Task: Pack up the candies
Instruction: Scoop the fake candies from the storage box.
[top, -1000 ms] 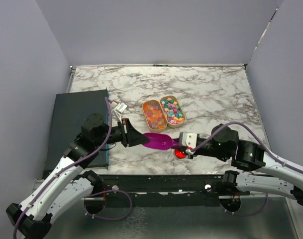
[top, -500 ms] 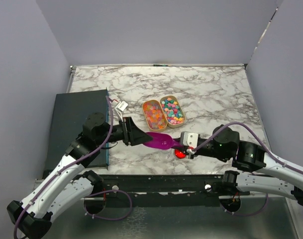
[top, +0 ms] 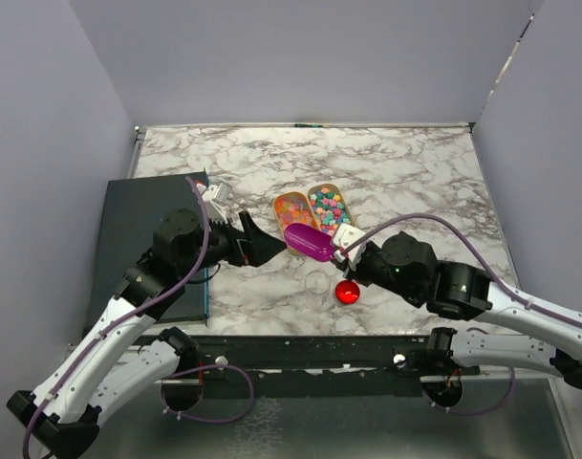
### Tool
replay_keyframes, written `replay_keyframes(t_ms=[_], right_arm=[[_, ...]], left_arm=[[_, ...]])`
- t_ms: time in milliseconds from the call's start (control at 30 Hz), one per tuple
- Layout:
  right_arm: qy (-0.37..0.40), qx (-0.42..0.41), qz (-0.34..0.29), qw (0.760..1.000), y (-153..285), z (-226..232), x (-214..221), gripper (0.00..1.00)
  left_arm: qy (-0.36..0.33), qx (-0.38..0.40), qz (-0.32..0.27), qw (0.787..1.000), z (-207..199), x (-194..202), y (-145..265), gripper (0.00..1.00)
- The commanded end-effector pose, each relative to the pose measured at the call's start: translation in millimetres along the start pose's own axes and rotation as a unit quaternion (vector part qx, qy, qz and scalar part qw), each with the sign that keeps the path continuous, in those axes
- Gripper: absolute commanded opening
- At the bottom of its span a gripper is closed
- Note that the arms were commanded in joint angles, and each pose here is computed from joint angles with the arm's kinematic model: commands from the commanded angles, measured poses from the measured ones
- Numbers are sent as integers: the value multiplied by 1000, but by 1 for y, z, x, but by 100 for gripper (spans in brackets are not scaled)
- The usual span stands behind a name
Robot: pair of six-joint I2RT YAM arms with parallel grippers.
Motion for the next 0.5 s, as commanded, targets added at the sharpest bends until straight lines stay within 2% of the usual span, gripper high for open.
replay_keyframes(t_ms=[0, 167, 467], right_arm=[[-40, 86, 23, 995, 7, -25, -5, 1], [-71, 125, 63, 988, 1, -42, 2, 1], [-141, 160, 168, 963, -19, -74, 19, 1]], left_arm=[[-55, -84, -46, 994, 19, -23, 12, 94], [-95, -118, -66, 986, 29, -34, 15, 99], [-155, -211, -90, 961, 64, -42, 23, 99]])
Point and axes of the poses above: each gripper's point midway between its finger pads, its own y axis back along the fingers, its own z axis along the line the jaws close on, x = y × z, the point moved 2 cm from there along y, back along the fingers, and after that the axes turned 10 degrees about -y, right-handed, at the moved point
